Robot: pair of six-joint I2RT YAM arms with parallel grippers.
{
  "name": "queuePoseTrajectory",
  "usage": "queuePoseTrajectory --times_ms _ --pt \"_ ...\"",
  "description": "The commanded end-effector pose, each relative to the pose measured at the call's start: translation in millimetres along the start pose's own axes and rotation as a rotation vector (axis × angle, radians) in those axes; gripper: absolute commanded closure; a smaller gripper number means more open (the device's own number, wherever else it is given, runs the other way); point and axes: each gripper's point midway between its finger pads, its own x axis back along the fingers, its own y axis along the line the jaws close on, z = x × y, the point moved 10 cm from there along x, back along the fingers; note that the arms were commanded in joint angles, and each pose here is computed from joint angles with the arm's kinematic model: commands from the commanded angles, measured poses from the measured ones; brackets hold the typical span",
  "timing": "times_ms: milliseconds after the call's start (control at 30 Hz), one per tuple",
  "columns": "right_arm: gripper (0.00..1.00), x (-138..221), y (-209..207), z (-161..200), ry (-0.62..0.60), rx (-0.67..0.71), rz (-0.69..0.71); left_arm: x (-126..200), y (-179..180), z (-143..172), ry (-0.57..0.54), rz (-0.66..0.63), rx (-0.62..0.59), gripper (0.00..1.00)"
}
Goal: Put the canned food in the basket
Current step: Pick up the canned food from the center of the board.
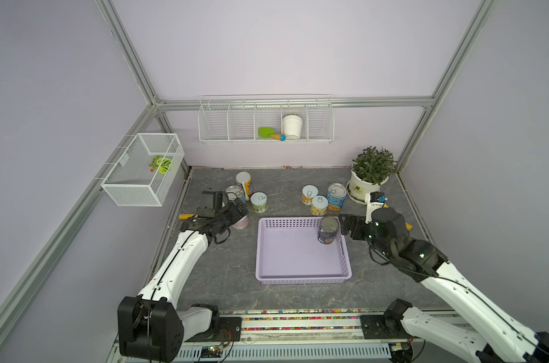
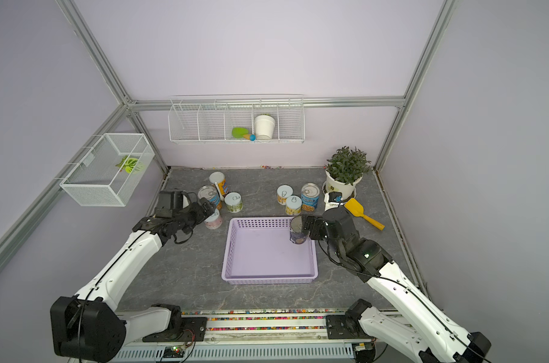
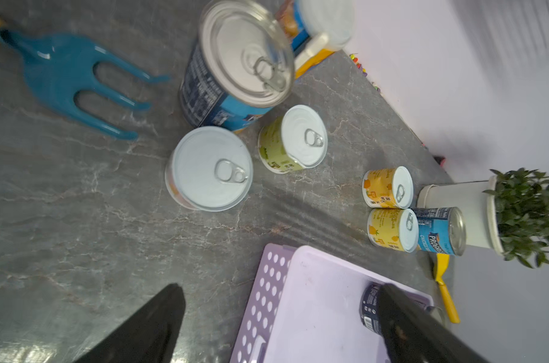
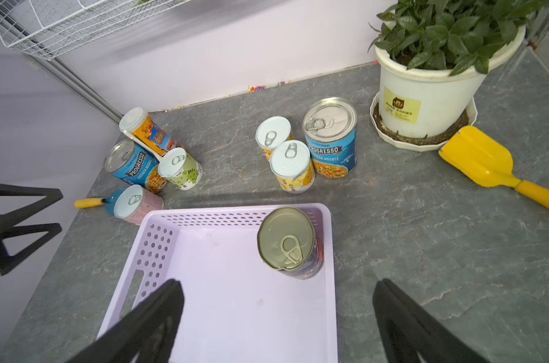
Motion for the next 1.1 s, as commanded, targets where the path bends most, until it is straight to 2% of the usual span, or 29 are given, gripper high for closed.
queuePoseTrajectory --times_ms 0,67,133,200,300,367,500,600,833,1067 --pt "0.02 -1.8 2.7 -6.0 -0.103 0.080 -0.021 2.8 -4.6 10.2 -0.071 -0.107 -0.061 0.01" --pt "0.02 -2.1 -2.9 -2.9 -0.077 0.139 0.050 -0.7 -7.9 8.2 -0.133 -0.038 -0.083 0.00" --pt "0.02 -1.2 -15.8 1.2 -0.093 0.095 0.183 -0.2 -8.6 -1.6 -0.204 -0.092 -0.103 0.01" --pt "0.01 -1.6 -20.0 3.0 -0.118 0.104 0.204 -5.1 -10.6 -16.0 -0.232 -0.164 -0.128 0.00" --pt "0.02 -0.9 -22.0 5.1 -0.144 0.101 0.194 -32.5 -14.5 -31.7 -0.160 -0.198 -0.152 0.01" --pt "0.02 -1.4 -24.0 9.0 -0.160 0.100 0.189 -46.9 -12.9 -38.2 -0.095 -0.277 -0.132 0.01" --pt "0.01 -3.8 -26.9 14.8 -0.187 0.088 0.179 -77.8 -0.3 -46.9 -0.109 -0.358 -0.143 0.01" --pt "0.02 -5.4 -24.8 15.2 -0.180 0.087 0.157 -102.0 9.8 -58.5 -0.062 -0.382 -0.119 0.00" --pt "0.02 -10.0 -23.0 16.3 -0.161 0.089 0.153 -132.4 13.1 -70.5 -0.045 -0.458 -0.152 0.01" --pt "0.02 -12.2 -21.8 16.7 -0.159 0.091 0.146 -147.4 16.4 -76.1 -0.035 -0.452 -0.163 0.01"
